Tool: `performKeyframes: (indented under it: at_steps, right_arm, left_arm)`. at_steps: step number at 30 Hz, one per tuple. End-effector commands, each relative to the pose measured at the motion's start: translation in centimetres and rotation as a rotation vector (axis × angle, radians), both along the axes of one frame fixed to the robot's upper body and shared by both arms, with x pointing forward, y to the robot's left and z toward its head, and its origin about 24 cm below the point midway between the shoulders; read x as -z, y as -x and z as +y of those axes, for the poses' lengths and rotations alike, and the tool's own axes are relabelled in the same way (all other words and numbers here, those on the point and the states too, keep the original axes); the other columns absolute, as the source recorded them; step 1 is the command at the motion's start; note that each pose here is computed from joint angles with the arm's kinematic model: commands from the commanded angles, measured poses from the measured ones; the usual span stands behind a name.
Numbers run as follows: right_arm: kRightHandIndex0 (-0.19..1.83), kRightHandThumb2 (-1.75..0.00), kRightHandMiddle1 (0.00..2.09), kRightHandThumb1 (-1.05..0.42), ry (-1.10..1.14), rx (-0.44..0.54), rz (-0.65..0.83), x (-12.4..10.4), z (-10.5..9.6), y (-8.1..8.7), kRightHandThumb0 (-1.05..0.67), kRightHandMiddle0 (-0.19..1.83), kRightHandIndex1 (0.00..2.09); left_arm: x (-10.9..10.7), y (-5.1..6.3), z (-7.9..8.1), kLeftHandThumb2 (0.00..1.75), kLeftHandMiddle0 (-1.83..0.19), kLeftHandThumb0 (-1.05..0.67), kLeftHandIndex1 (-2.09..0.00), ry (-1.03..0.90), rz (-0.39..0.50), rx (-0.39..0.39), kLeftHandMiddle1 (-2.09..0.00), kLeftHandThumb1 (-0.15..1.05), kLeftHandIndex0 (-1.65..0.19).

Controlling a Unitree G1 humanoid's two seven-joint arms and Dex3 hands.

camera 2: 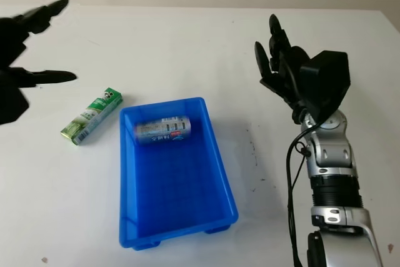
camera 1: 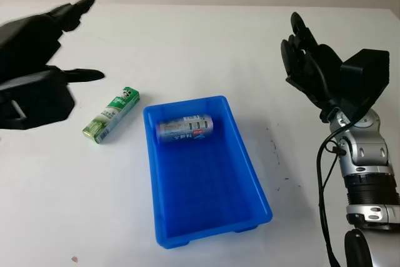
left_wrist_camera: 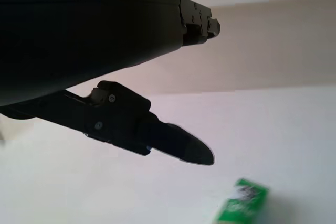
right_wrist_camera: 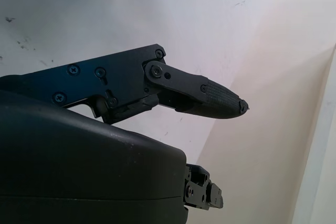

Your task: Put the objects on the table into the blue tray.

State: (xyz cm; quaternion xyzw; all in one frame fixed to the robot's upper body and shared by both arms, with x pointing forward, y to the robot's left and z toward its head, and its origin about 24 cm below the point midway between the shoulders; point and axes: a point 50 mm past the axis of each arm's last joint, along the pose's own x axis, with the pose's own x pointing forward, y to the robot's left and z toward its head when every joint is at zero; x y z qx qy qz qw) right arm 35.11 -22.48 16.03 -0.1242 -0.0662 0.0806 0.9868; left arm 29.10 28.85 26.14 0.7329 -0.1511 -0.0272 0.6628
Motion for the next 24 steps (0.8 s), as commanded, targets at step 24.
performKeyframes:
  at_steps: [24]
  right_arm:
    - [-0.19, -0.68, 0.00, -1.05, -0.016, -0.017, 0.036, 0.3, -0.3, 0.2, -0.56, -0.19, 0.00]
  left_arm:
    - [-2.5, -4.8, 1.1, 0.44, -0.03, -0.12, -0.07, -1.228, -0.299, 0.627, -0.06, 1.05, 0.00]
